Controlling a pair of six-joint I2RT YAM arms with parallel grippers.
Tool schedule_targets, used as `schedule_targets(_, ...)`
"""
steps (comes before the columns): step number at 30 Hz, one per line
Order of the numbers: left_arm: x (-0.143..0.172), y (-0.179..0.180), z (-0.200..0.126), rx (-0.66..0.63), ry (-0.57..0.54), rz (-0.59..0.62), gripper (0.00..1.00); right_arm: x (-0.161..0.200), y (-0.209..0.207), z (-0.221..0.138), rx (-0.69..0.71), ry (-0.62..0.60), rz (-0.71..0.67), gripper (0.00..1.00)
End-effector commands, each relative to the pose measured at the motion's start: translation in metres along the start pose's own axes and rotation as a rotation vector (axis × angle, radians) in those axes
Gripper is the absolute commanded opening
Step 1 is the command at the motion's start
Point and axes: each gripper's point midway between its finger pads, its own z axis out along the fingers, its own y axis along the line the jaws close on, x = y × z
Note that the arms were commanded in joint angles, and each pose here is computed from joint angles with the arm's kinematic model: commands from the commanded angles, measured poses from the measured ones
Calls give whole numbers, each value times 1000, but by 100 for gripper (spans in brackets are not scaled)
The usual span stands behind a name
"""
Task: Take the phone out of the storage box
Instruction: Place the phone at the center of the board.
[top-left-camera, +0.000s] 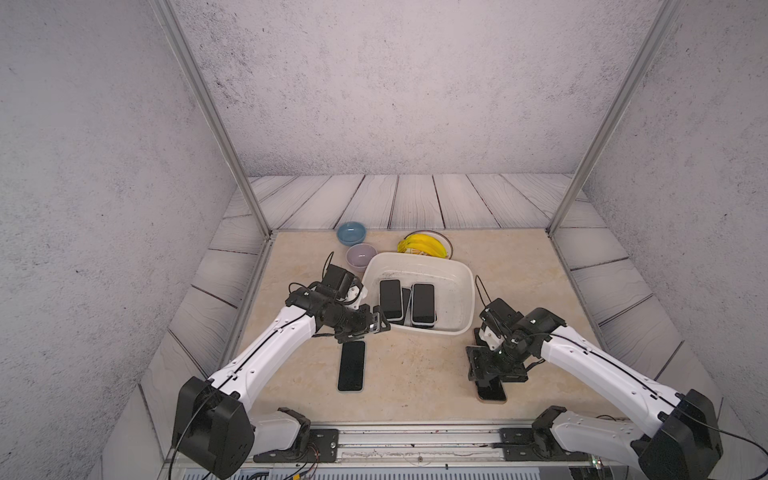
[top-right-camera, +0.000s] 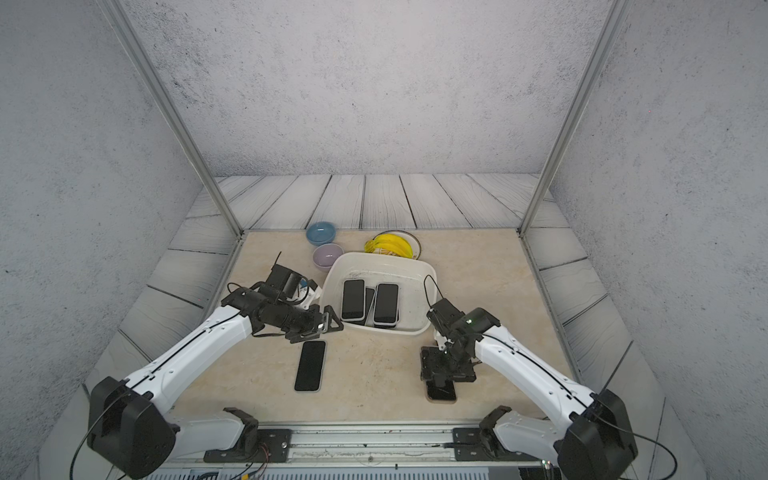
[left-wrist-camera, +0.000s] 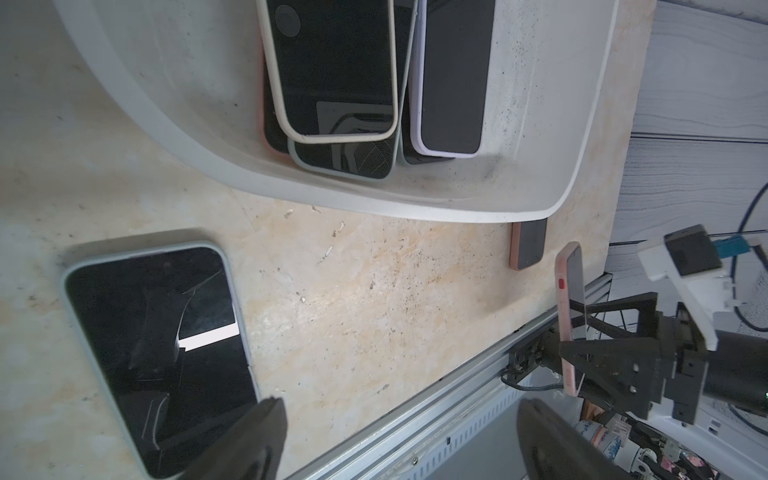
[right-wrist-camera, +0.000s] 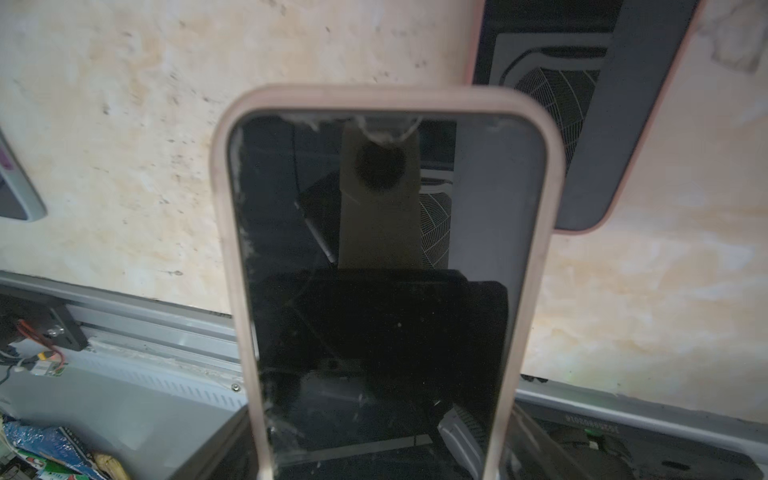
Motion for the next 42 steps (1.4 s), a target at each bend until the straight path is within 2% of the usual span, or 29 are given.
schedule_targets(1, 6, 3, 2, 1, 22, -7, 93, -6, 6, 5, -28, -24, 41, 73)
schedule_targets(15, 17, 11, -2, -40, 58, -1, 92, -53, 24, 36, 17, -71, 82, 72)
schedule_targets(35, 18, 14, 0, -49, 64, -2, 93, -55, 4, 73, 169, 14, 5, 73)
schedule_targets(42, 19, 16, 0, -57, 64, -6, 93, -57, 5, 80, 180, 28, -7, 75)
